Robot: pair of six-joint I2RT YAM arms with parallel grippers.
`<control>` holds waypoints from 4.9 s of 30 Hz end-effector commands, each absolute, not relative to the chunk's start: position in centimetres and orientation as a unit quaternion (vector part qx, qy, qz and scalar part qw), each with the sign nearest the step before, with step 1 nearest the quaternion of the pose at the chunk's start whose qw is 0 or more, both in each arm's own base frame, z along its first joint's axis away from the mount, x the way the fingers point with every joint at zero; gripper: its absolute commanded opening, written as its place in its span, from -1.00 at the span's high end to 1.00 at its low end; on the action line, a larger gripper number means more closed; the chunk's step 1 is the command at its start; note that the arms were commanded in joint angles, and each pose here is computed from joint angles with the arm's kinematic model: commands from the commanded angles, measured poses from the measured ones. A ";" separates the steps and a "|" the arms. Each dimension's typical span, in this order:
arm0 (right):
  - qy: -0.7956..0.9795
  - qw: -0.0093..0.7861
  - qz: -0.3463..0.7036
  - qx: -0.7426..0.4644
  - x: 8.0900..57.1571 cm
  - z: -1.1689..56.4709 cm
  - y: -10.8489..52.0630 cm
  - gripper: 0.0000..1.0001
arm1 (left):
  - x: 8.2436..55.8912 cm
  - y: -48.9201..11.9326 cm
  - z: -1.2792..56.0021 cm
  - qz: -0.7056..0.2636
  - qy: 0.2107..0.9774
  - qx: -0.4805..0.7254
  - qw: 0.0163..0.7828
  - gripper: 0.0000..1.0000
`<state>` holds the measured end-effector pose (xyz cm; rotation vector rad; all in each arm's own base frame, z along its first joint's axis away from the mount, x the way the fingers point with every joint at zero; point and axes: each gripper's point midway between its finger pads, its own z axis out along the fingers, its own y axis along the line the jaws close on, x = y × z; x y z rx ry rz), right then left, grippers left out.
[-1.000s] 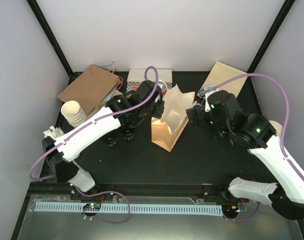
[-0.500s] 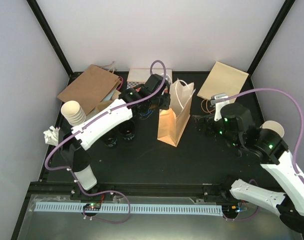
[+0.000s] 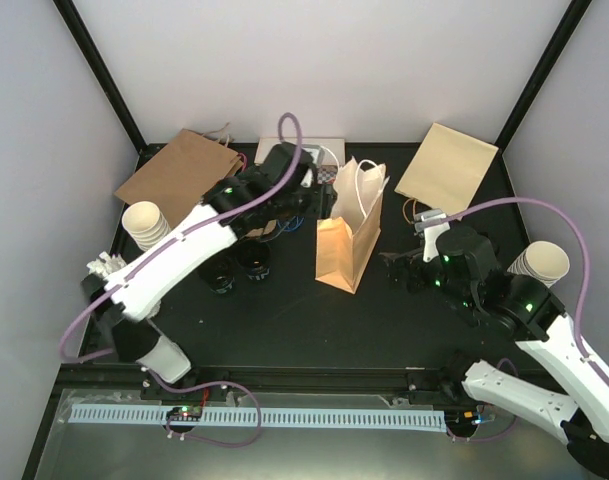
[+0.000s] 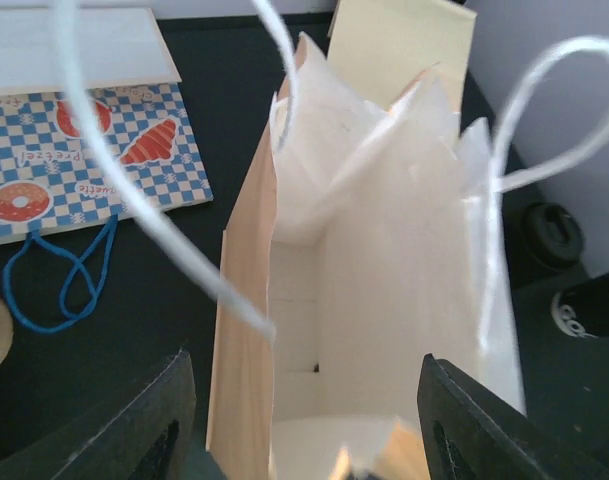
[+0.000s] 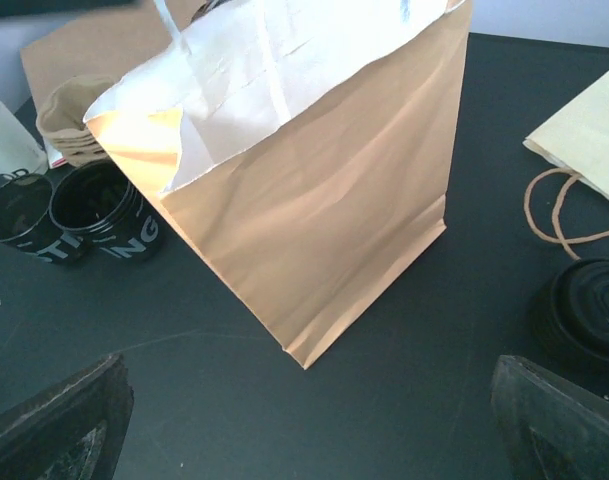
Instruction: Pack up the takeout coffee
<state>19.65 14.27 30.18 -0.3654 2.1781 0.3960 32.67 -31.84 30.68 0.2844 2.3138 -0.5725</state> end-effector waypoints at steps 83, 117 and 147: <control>0.851 0.441 0.225 -0.176 18.6 28.6 16.1 -1.00 | 37.6 -8.9 21.9 -0.098 0.944 -0.104 0.298 0.47; 0.897 0.365 0.214 -0.127 18.3 23.2 16.0 -1.00 | 13.2 -23.2 16.0 -0.319 0.924 -0.027 0.208 0.50; 0.945 0.254 0.190 -0.083 16.9 16.7 18.1 -1.00 | 15.4 -21.0 16.7 -0.304 0.914 -0.008 0.267 -0.62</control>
